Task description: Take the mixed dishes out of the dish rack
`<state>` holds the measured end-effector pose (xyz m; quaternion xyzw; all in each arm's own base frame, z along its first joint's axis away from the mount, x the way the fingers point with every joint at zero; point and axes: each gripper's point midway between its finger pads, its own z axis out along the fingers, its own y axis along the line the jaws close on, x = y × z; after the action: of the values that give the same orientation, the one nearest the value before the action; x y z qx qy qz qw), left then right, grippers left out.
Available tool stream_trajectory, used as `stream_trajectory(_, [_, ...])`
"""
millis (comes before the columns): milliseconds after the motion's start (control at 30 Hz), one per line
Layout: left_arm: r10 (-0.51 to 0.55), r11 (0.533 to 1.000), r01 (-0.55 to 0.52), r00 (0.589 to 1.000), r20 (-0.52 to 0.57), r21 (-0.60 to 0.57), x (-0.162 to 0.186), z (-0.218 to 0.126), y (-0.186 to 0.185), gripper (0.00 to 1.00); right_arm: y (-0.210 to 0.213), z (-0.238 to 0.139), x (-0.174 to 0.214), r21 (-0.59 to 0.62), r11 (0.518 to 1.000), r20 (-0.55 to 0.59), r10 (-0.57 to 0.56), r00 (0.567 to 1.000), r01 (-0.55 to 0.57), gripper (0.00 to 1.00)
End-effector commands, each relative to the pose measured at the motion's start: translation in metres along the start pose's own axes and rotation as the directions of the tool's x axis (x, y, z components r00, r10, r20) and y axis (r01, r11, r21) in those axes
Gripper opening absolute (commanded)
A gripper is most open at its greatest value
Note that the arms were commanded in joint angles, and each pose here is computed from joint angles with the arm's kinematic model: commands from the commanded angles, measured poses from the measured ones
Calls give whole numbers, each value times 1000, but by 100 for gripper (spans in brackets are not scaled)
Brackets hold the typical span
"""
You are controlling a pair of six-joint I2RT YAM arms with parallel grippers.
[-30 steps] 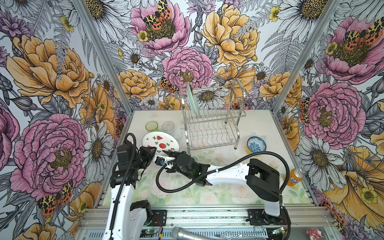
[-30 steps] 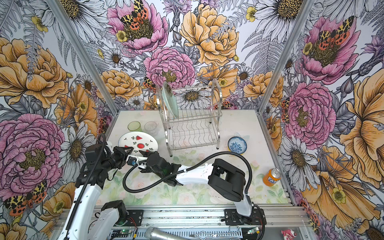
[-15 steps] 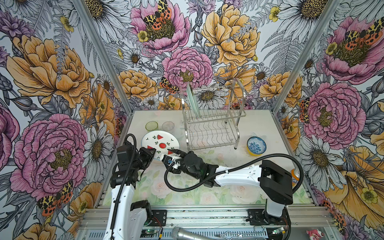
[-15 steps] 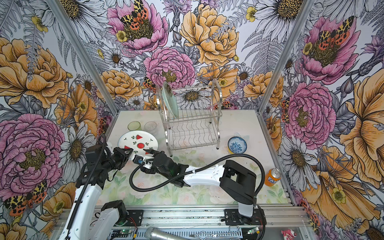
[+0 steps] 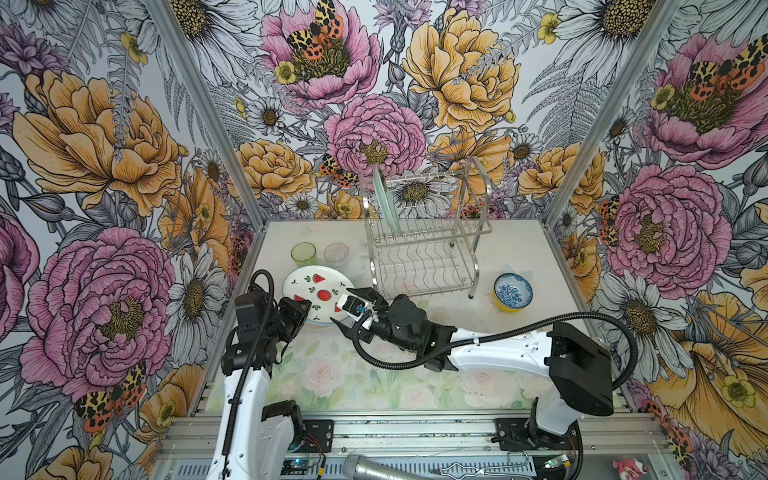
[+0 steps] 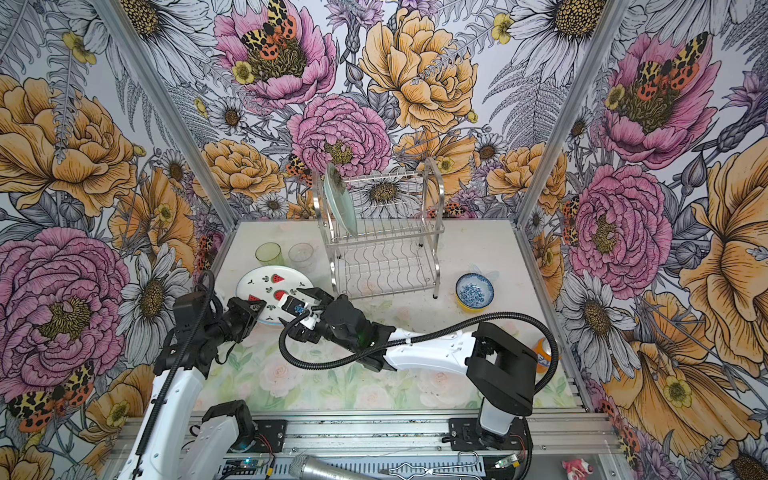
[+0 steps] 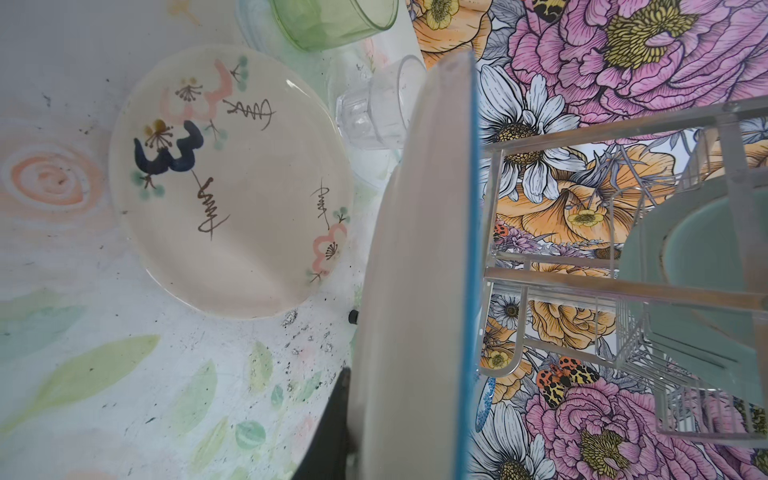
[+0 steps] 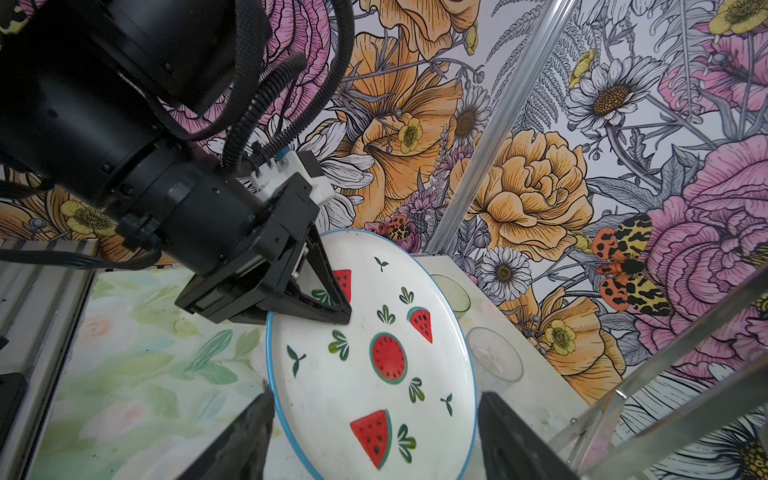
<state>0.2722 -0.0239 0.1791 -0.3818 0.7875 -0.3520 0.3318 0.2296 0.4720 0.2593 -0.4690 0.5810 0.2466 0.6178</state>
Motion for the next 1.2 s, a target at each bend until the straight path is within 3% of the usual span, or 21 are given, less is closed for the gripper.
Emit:
stream_trajectory(0, [68,992,-77,994,85,103,-19,-4,-26,0,-7,-15,-30,-20,998,89,64,994,-63,84])
stream_trajectory(33, [67,992,-76,994,88,106,-19,-4,-25,0,-7,-17,-33,-29,997,99,72,992,-70,85])
stream_trajectory(100, [59,992,-68,994,92,107,-20,-3,-23,0,-7,-20,-36,-40,997,110,77,991,-73,99])
stream_trajectory(133, [58,992,-68,994,93,108,-20,-3,-23,0,-8,-21,-37,-41,996,113,80,990,-76,99])
stream_trajectory(667, [54,994,-63,994,98,91,-21,9,-9,0,-18,-41,-43,-49,982,144,188,972,-183,99])
stream_trajectory(1167, [20,999,-23,997,81,36,-20,29,18,0,-31,-55,-37,-6,981,142,194,971,-196,99])
